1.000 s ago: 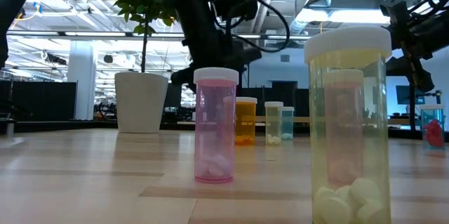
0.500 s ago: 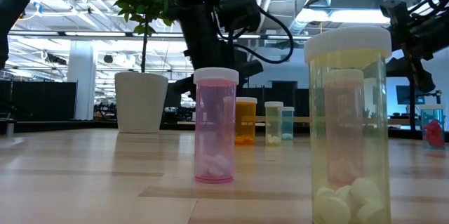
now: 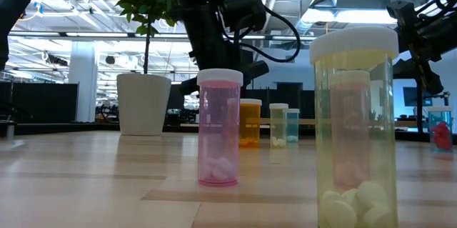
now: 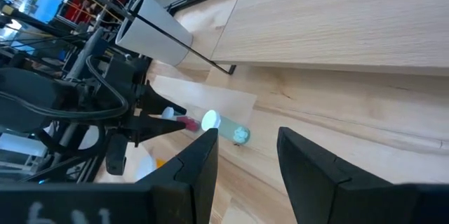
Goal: Pick and place medicine bottles onto shelf by color
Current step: Adjust the blue pill bottle
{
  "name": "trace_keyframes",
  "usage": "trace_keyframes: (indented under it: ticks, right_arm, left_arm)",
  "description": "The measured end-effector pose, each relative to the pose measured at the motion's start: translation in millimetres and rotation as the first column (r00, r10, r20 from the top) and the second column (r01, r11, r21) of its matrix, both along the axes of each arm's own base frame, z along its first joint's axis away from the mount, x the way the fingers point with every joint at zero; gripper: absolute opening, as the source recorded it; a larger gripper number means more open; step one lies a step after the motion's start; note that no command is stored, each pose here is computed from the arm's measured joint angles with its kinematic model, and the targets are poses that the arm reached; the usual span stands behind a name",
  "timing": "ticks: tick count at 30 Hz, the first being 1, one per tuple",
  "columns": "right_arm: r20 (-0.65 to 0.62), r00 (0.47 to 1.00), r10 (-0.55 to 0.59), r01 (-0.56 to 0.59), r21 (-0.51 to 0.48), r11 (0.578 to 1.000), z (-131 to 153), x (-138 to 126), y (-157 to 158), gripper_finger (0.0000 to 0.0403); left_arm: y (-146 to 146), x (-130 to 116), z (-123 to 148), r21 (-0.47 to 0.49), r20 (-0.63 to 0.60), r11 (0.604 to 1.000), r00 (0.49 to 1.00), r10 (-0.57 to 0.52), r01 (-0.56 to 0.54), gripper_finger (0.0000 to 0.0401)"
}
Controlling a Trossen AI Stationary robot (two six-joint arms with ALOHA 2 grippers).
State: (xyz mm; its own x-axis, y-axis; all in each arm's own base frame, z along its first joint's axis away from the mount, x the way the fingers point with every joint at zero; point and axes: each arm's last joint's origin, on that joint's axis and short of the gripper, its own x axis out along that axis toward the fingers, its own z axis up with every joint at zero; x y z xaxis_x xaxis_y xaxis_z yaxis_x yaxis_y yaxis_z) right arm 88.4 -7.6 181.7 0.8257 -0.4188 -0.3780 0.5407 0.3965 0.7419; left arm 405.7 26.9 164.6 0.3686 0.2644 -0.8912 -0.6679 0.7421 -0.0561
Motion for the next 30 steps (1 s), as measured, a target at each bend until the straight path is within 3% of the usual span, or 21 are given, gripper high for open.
trace_keyframes:
  ticks: [7,15,30]
  right_arm:
    - [0.0,1.0,0.0,0.0,0.0,1.0,0,0,0,0.017]
    - [0.0,1.0,0.0,0.0,0.0,1.0,0,0,0,0.017]
    - [-0.011,1.0,0.0,0.0,-0.001,1.0,-1,0,0,0.017]
  left_arm:
    - [0,6,6,0.03,0.04,0.998,0.998,-0.057,0.056,0.0086]
    - [2,21,20,0.131,0.081,0.978,0.982,-0.174,0.162,0.0088]
    - [12,47,11,0.116,0.053,0.977,0.982,-0.183,0.176,0.0089]
